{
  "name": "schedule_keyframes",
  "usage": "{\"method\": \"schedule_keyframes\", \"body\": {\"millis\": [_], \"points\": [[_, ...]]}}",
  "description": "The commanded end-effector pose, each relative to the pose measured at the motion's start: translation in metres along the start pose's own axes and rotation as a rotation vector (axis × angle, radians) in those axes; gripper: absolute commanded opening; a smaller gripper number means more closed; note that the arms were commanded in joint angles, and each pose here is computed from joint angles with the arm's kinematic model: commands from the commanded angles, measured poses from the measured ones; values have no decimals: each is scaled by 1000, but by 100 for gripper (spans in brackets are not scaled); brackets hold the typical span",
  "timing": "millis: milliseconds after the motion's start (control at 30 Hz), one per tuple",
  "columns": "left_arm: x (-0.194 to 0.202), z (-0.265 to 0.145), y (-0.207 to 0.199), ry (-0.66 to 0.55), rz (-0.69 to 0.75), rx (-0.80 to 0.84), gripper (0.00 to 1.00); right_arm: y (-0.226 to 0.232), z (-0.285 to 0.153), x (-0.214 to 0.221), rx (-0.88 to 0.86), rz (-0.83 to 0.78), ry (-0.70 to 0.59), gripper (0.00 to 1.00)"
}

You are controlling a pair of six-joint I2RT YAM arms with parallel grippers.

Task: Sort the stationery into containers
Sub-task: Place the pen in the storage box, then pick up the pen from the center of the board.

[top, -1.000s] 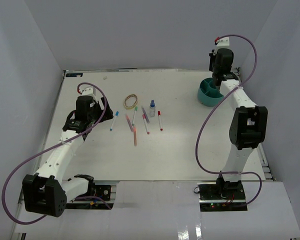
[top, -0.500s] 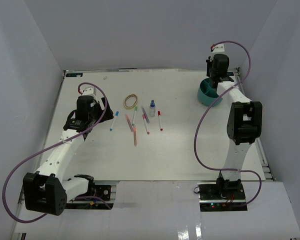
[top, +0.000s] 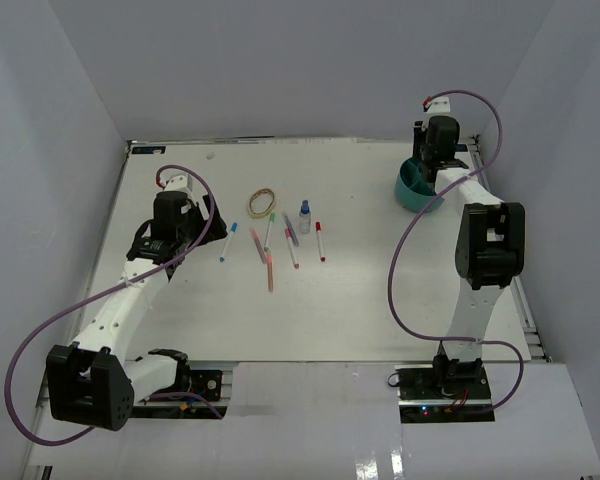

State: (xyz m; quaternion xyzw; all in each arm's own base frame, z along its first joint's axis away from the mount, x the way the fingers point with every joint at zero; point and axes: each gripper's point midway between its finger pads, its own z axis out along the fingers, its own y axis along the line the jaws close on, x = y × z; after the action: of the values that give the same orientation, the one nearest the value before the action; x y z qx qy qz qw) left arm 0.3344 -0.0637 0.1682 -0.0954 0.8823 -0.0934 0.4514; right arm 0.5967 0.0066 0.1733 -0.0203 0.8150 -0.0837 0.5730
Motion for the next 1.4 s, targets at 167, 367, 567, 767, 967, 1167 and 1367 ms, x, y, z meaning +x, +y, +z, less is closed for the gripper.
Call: {"method": "schedule_keyframes", "body": {"millis": [167,367,567,767,967,1167,1367], "points": [[-4,-2,-1,-12,2,3,98,-4,-7,-17,-8,14,-57,56],[-4,-3,-1,-13,-2,3,98,-5,-34,-38,-33,45,-78,69],[6,2,1,28,-17,-13,98,-3,-114,-82,-123,114,-142,91],[32,17,10,138,-41,-66,98,10,-183,-51,-226,210,-67,98],[46,37,10,221,-28,-79,98,30,-259,-22,-379,345,-175,98],[61,61,-4,319,12,-87,98,53,-290,0,-513,415,-207,99],[59,88,-9,371,118,-168,98,67,-306,12,-541,382,-221,98]]}}
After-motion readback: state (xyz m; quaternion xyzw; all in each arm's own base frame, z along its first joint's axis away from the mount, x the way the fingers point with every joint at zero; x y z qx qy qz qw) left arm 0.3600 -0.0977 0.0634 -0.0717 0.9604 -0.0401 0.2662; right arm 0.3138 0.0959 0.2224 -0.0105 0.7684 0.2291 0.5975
